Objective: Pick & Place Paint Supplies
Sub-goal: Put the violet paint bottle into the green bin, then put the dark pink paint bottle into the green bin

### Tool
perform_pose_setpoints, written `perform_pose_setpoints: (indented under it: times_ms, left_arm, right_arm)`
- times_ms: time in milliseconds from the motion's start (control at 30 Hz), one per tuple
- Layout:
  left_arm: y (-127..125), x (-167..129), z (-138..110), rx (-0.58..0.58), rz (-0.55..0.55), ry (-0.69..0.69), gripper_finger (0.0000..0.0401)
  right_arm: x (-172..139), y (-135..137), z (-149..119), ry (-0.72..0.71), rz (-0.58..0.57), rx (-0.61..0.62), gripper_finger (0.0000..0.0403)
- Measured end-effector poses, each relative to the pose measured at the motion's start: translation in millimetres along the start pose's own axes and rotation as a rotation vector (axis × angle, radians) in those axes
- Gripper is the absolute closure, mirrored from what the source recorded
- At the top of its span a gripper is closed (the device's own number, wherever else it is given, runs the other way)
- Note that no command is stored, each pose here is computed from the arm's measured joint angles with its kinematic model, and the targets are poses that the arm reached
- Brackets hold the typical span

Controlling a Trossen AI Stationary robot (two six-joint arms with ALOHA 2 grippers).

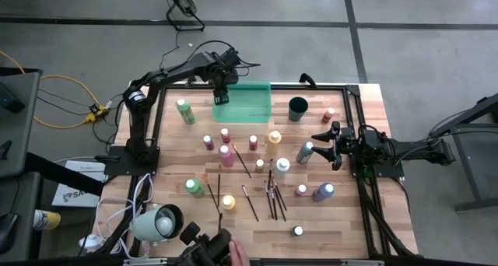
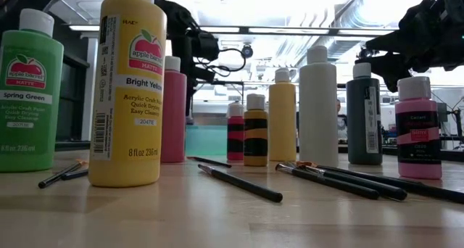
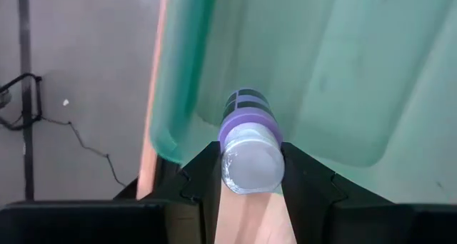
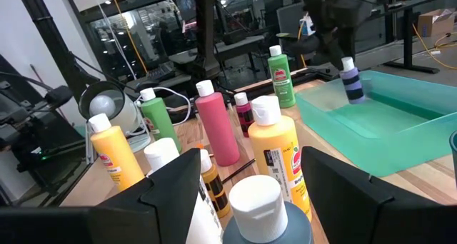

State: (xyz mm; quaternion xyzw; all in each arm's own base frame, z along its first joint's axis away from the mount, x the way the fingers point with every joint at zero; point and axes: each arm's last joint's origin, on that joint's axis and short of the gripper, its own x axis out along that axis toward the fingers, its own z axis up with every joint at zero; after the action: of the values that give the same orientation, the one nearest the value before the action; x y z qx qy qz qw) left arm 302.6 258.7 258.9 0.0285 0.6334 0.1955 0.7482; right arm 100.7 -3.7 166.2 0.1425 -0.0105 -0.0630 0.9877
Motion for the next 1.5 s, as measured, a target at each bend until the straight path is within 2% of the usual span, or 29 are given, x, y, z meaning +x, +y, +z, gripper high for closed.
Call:
perform_pose_setpoints:
  times_ms: [233,567,633,833,1000,1367,1500]
  left_arm:
    - [9,16,-2,-0.063,0.005,0.032,0.0287]
    - [11,19,-2,-0.073,0.015,0.028,0.0287]
    - [11,19,-2,-0.072,0.015,0.028,0.0275]
    - [10,22,-3,-0.067,0.009,0.042,0.0202]
    - [11,21,-3,-0.057,0.037,0.051,0.0187]
    - [21,-4,6,-0.023,0.088,0.025,0.0193]
    - [16,-22,6,-0.005,0.084,0.026,0.0193]
  right_arm:
    - [0,0,0,0.0,0.0,0.0,0.0166]
    - [0,0,0,-0.001,0.0,0.0,0.0166]
    - [0,0,0,0.0,0.0,0.0,0.0166]
    - [0,0,0,-0.001,0.0,0.0,0.0166]
    - [0,0,0,-0.001,0.0,0.0,0.0166]
    - [0,0,0,-0.001,0.0,0.0,0.0166]
    - [0,0,0,0.0,0.0,0.0,0.0166]
